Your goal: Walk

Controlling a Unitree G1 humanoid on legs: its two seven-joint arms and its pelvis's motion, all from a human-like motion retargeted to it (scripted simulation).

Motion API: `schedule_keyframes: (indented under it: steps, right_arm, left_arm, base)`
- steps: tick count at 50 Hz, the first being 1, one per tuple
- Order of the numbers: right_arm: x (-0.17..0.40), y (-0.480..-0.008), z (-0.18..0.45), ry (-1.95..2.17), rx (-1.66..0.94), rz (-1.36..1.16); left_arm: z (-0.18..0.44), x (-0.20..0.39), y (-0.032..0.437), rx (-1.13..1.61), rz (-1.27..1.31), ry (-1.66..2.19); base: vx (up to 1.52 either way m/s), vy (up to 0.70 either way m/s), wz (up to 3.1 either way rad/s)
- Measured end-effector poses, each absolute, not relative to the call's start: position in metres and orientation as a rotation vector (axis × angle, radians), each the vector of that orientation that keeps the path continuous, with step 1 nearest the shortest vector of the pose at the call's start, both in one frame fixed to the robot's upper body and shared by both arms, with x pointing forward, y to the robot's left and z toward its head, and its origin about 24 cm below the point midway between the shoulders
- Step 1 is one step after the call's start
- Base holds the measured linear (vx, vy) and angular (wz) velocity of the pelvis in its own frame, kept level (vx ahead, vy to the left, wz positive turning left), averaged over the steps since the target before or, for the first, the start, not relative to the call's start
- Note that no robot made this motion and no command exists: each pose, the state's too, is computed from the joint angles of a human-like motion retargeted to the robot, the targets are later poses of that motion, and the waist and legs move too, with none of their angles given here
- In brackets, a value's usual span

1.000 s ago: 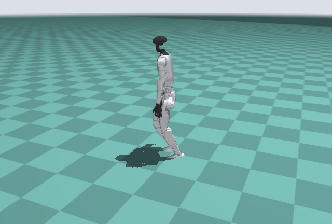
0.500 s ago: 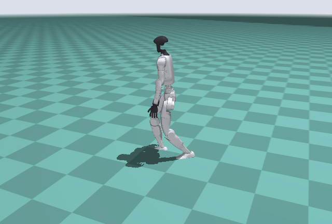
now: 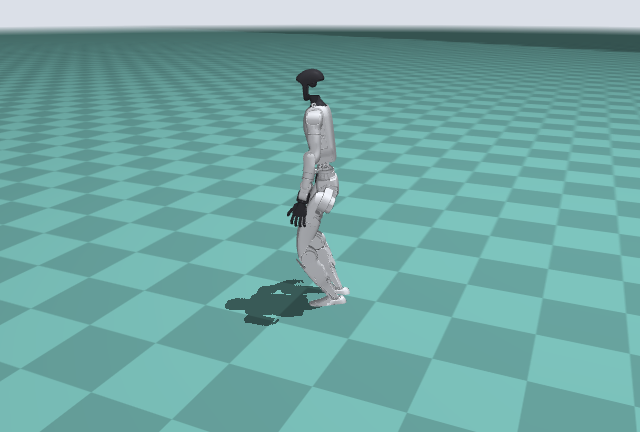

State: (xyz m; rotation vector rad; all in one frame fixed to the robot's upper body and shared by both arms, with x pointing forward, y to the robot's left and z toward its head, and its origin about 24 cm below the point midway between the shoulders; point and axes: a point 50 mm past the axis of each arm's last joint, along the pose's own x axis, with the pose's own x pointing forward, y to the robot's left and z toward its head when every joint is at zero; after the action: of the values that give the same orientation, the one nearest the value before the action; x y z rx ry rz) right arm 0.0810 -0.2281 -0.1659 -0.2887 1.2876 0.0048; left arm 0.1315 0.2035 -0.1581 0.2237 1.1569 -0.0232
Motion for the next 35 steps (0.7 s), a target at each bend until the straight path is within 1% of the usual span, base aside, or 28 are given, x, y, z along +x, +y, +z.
schedule_keyframes:
  steps: [13, 26, 35]
  right_arm:
    - [0.097, -0.220, -0.164, 1.235, -0.312, 0.075]
    - [0.089, -0.226, -0.165, 1.272, -0.306, 0.039]
    - [0.084, -0.227, -0.166, 1.288, -0.293, -0.009]
  left_arm:
    - [-0.164, 0.113, 0.202, 0.270, -0.071, 1.246]
    - [-0.162, 0.121, 0.203, 0.292, -0.065, 1.200]
    - [-0.163, 0.116, 0.201, 0.230, -0.015, 1.208]
  base:
    - [0.20, 0.03, 0.34]
    - [0.27, 0.00, -0.03]
    - [0.31, -0.09, 0.14]
